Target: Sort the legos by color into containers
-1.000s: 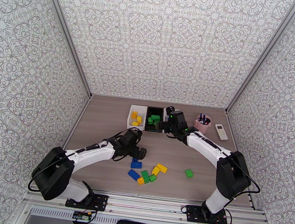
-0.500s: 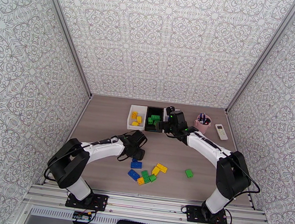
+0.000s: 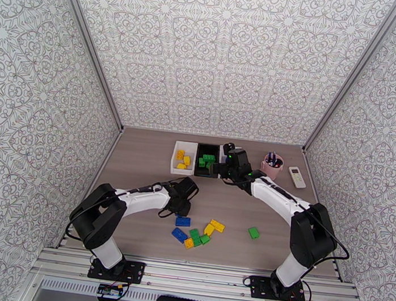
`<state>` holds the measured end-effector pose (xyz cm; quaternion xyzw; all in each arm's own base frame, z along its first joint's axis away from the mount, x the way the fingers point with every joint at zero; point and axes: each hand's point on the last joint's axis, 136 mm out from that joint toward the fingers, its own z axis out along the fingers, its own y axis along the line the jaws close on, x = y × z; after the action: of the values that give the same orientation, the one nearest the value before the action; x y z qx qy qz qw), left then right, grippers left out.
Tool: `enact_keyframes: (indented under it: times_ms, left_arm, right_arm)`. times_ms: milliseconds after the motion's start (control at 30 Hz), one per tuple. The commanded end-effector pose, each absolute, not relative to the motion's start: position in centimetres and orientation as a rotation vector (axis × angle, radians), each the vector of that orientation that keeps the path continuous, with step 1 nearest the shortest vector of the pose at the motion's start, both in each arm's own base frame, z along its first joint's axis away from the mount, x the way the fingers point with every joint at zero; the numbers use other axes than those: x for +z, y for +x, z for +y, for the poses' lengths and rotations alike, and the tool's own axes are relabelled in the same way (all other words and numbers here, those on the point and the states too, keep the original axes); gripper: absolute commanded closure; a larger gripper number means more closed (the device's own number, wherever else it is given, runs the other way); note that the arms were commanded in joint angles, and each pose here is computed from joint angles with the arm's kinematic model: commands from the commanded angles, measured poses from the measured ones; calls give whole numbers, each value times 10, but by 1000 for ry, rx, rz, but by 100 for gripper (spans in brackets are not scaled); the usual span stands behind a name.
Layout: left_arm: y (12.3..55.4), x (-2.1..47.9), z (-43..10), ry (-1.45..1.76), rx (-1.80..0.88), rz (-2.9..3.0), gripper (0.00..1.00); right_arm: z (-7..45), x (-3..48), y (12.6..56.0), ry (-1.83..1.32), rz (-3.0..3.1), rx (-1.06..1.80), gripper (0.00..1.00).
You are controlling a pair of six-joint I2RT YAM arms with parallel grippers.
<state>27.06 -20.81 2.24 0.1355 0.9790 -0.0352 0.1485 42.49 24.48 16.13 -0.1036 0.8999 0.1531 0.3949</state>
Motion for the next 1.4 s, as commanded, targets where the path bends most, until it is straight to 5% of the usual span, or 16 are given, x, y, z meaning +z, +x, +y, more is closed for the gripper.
enact_keyframes:
  times_ms: [0,400,900,1367]
  left_arm:
    - [279,35,-215,392,-120,2768,69]
    - [323,89,-244,394,-236,2479,68]
    - [429,181,-313,503,-454,2048,72]
    - [501,179,-377,474,-611,1955,76]
  right_arm:
    - [240,167,419,-249,2283,402,3]
    - [216,188,404,-165,2202,361,5]
    - [165,186,366,19,2182,290,6]
    - [150,180,348,76,2190,282,6]
